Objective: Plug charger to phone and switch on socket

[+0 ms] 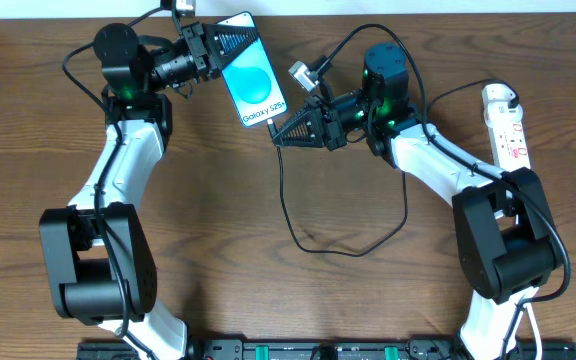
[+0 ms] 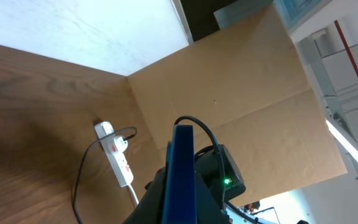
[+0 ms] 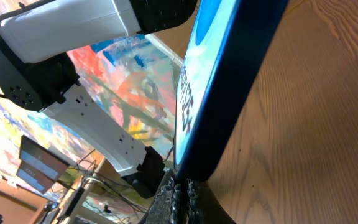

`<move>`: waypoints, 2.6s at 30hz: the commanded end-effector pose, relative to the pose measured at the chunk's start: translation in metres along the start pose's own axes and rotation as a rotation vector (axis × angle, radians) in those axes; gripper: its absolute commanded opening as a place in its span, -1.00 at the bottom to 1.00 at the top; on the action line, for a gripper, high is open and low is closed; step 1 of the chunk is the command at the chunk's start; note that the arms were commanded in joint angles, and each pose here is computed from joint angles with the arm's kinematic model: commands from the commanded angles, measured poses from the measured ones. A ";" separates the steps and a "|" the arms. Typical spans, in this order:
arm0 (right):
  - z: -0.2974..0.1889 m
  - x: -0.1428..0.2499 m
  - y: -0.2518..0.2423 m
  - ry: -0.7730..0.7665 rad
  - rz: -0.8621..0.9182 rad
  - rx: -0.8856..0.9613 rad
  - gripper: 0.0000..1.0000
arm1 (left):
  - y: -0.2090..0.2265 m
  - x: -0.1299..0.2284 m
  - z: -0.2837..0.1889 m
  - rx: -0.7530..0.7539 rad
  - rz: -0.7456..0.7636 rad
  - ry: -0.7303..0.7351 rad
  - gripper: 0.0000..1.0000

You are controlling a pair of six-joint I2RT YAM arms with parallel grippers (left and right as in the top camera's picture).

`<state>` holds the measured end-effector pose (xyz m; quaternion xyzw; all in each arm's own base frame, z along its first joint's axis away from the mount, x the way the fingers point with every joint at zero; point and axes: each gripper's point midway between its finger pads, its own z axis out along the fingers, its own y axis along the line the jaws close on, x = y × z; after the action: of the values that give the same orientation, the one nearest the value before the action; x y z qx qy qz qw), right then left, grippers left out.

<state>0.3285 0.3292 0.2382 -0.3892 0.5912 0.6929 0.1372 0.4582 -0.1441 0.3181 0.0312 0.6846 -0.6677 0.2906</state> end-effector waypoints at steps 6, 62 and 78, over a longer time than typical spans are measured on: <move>0.000 -0.001 -0.003 -0.004 0.003 0.005 -0.98 | -0.018 0.007 0.006 0.028 0.055 0.036 -0.86; 0.002 0.000 -0.002 0.000 0.006 0.001 -0.98 | -0.026 0.035 0.011 0.079 0.114 0.182 -0.85; -0.022 -0.006 -0.007 -0.031 0.006 0.029 -0.98 | -0.028 0.045 0.008 0.098 0.128 0.239 -0.86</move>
<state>0.3309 0.3252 0.2347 -0.3808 0.5968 0.6934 0.1342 0.4417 -0.1610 0.3163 0.0967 0.6830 -0.6660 0.2840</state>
